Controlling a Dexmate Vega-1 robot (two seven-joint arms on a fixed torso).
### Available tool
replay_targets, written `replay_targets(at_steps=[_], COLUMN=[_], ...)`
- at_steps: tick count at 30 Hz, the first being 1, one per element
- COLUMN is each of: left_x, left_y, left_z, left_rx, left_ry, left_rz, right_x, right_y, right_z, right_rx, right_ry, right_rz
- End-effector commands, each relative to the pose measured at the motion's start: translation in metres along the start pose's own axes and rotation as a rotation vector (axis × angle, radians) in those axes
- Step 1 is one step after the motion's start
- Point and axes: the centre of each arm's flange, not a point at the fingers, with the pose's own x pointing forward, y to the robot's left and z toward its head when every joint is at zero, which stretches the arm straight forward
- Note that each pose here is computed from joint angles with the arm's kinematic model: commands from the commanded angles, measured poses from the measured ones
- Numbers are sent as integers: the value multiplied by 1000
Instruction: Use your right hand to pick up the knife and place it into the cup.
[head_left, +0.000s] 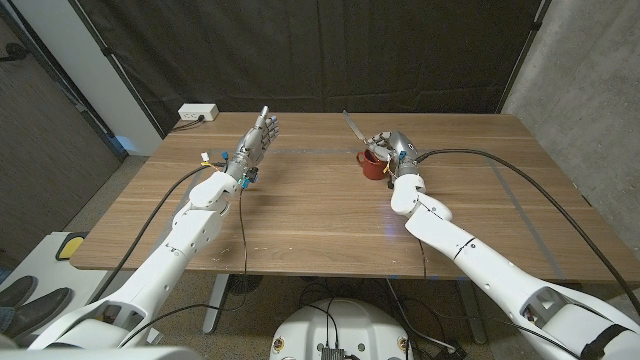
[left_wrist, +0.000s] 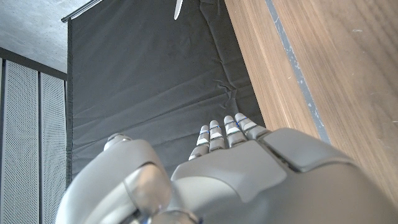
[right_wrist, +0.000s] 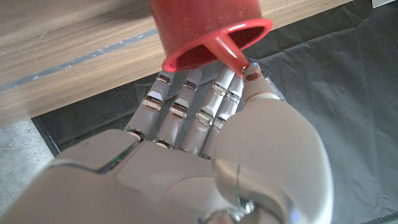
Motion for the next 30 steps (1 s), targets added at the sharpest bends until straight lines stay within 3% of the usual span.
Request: replay_targets(at_steps=[1,15,30], left_x=[3,6,9], left_y=[2,4,5], left_z=[-2,-2,-2], left_rx=[-1,-3,-6], left_ry=[5,1,-2], left_rz=[-8,-13,-19], right_x=[-5,-12,-24], right_y=[3,2,-2], right_z=[-5,-4,5], right_rx=[-5,-10,-45], right_ry=[25,21,-22], right_rz=[17,22,-36])
